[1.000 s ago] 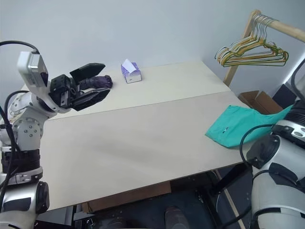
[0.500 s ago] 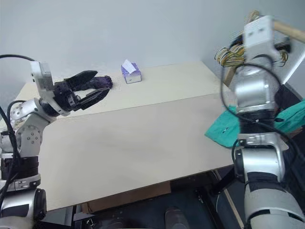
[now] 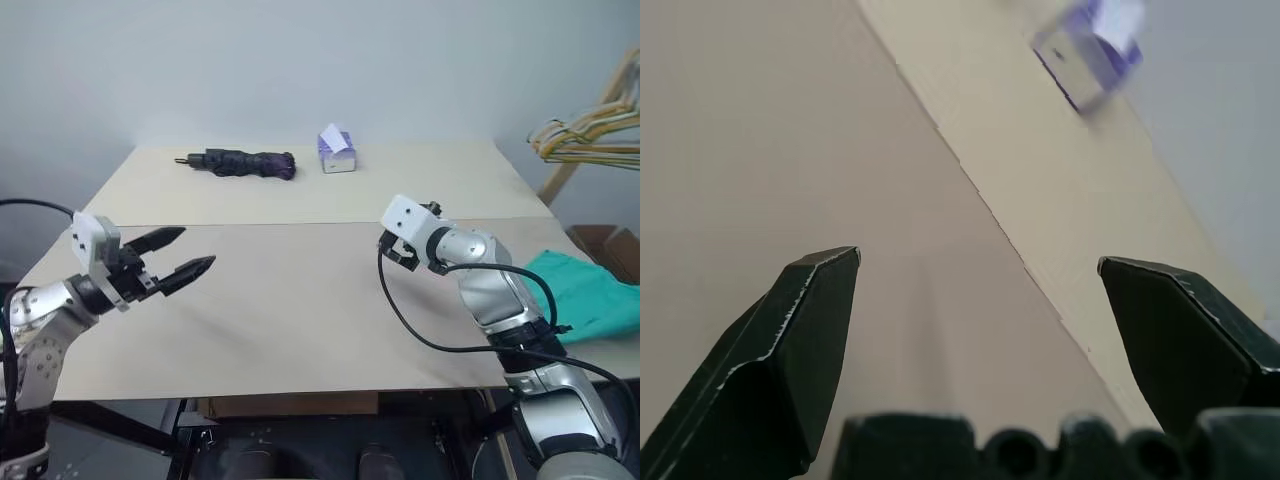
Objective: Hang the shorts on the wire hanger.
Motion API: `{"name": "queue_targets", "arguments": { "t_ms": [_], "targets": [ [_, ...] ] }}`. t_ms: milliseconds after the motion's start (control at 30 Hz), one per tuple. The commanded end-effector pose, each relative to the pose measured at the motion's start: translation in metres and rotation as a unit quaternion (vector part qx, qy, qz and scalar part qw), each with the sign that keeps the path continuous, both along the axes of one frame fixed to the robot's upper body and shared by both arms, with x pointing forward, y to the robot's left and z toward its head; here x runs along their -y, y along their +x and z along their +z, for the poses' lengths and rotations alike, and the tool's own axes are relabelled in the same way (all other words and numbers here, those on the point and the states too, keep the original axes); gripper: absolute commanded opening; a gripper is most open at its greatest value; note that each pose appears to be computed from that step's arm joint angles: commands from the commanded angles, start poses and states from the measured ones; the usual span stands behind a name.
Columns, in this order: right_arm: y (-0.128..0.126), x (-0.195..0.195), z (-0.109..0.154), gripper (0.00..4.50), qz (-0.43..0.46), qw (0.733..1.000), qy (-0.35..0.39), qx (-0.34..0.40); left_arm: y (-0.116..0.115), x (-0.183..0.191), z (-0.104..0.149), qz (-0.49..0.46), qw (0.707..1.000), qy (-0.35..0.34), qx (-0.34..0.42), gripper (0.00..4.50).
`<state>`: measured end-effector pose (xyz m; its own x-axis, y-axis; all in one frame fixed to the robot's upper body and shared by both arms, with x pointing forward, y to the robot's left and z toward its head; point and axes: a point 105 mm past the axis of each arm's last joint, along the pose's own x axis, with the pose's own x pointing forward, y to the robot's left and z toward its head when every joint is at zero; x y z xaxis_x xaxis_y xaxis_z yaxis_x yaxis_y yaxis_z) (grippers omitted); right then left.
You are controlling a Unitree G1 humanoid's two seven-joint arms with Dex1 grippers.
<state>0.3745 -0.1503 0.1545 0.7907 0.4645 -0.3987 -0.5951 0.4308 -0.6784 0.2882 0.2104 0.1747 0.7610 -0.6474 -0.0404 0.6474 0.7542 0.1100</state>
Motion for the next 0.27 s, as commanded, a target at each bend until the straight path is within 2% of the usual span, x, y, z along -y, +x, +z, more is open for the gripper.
{"name": "queue_targets", "arguments": {
  "t_ms": [33,267],
  "targets": [
    [-0.007,-0.012,0.005,4.46,0.05,0.998,-0.028,0.024,-0.006,0.003,0.019,0.0,0.999,0.0,0.037,4.5],
    [-0.007,-0.017,-0.011,4.46,0.058,0.997,-0.051,0.025,-0.006,0.005,0.021,0.01,0.999,0.011,0.049,4.5]
  ]
}}
